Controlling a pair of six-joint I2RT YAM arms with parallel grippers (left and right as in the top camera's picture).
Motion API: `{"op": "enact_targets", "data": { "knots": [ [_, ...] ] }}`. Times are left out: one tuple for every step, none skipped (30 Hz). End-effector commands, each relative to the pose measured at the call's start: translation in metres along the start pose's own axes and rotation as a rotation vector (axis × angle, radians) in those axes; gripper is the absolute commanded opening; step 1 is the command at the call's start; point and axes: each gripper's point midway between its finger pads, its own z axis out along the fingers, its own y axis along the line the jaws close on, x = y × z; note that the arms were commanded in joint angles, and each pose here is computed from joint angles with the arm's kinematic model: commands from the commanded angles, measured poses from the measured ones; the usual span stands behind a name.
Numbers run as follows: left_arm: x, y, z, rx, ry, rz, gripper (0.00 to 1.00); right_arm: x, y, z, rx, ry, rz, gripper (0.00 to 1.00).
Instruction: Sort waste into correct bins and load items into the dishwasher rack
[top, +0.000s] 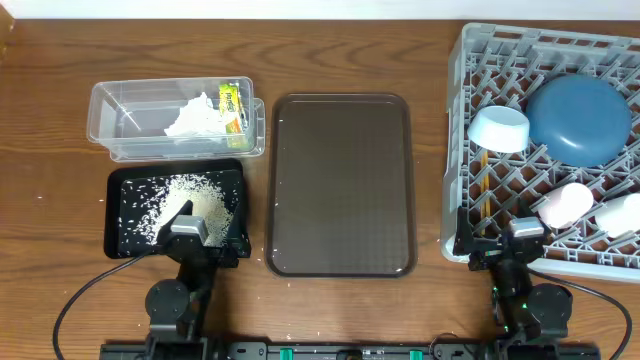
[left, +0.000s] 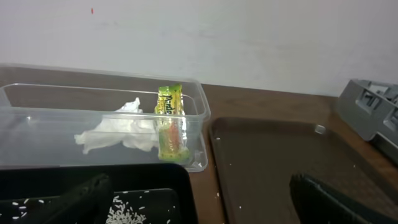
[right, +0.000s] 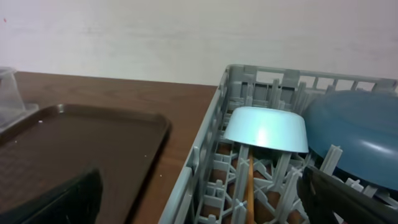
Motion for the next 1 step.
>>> {"op": "enact_targets", "data": {
  "knots": [
    [0.0143, 0.0012, 0.0002, 0.0, 0.047, 0.012, 0.93, 0.0004, 0.0005, -0.0002, 0.001, 0.0, -0.011, 0.99]
  ]
}}
